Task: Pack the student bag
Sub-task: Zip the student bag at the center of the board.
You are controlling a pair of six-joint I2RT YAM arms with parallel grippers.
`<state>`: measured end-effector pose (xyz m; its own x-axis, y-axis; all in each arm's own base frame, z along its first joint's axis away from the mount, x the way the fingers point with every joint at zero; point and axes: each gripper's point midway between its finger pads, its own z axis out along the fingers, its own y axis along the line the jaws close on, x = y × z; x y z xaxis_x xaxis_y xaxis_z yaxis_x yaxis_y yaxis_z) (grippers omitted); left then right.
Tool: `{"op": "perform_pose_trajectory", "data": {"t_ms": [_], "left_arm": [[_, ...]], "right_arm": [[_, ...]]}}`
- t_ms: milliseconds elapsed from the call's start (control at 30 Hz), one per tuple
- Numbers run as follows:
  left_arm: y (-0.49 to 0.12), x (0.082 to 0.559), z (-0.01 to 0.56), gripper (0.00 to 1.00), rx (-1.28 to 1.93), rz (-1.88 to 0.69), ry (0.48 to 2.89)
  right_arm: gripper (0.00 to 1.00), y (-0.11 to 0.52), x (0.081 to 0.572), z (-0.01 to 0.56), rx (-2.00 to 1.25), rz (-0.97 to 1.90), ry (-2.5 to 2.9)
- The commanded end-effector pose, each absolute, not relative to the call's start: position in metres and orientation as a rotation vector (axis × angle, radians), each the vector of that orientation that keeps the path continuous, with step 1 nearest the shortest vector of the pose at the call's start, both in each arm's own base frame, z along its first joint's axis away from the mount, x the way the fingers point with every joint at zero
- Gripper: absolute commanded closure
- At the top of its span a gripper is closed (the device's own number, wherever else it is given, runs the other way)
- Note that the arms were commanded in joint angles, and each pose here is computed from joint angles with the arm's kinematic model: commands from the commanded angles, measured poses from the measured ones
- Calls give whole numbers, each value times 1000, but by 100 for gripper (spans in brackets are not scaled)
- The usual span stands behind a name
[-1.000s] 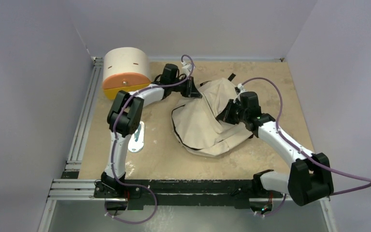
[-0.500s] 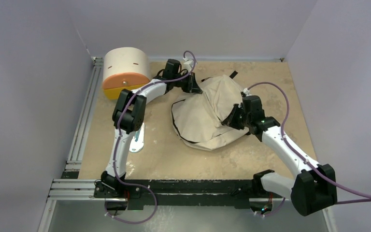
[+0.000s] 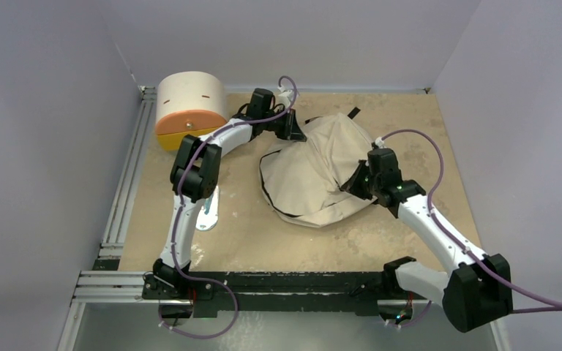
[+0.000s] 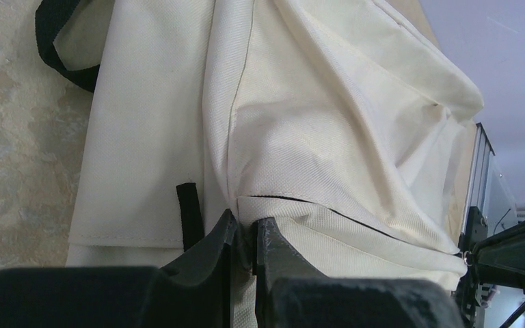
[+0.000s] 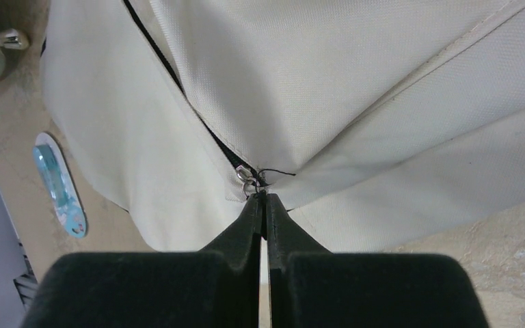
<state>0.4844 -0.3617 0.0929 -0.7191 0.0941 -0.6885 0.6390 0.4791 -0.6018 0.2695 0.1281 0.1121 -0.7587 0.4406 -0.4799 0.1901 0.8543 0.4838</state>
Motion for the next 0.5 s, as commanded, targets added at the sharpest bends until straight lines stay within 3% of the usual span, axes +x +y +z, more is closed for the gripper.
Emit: {"op": "perform_pose_trajectory", "data": {"t_ms": [0, 33, 233, 467], "left_arm": [[-328, 538, 126, 100, 552, -1041, 1992], [-329, 534, 132, 97, 565, -1056, 1978], [-330, 506, 200, 61, 589, -1109, 1858], [-305, 468, 274, 39, 516, -1035, 1759]], "right_arm": [[100, 125, 251, 115, 490, 555, 2459], [100, 130, 255, 123, 465, 597, 2432], [59, 139, 287, 185, 391, 690, 2196], [33, 114, 325, 260, 412, 561, 1917]]}}
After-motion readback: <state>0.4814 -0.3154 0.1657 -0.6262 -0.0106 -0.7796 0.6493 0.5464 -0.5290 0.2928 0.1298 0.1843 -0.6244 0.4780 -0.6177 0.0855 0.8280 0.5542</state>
